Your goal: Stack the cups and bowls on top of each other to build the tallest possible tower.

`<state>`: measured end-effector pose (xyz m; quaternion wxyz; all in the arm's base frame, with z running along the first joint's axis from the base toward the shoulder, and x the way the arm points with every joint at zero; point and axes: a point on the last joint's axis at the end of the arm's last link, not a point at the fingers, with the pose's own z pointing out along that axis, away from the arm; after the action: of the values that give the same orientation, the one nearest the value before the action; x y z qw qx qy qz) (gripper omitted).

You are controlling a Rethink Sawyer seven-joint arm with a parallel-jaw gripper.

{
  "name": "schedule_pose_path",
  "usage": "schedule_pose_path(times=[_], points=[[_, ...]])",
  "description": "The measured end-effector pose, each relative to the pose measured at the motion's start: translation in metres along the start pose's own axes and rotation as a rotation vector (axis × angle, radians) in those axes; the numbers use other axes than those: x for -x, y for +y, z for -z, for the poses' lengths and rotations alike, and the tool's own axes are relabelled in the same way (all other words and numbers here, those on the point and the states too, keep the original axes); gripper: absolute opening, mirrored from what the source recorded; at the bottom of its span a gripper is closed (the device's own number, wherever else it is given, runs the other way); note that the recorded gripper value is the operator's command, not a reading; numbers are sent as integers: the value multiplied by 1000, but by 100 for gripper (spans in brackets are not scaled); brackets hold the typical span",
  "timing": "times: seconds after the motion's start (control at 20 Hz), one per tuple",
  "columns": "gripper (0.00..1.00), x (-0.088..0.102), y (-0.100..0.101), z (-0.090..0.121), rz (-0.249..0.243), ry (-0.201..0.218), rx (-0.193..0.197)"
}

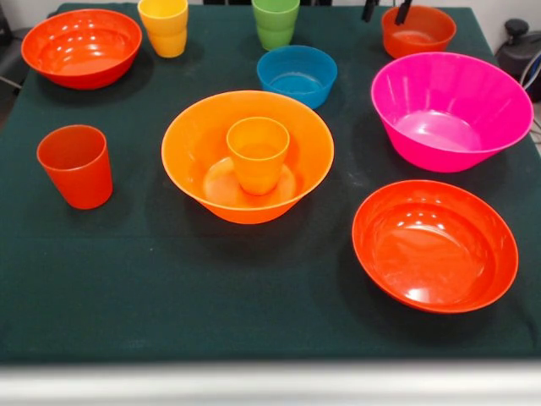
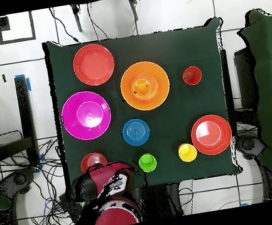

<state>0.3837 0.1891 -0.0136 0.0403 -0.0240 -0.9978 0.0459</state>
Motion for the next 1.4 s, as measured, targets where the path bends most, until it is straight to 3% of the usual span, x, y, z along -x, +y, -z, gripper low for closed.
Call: schedule_pose_path(times=[0.85, 0.9, 1.4], points=[[100, -13, 7, -31, 21, 16, -4], [0, -14, 7, -33, 20, 13, -3], [0, 2, 10, -23, 6, -31, 8]])
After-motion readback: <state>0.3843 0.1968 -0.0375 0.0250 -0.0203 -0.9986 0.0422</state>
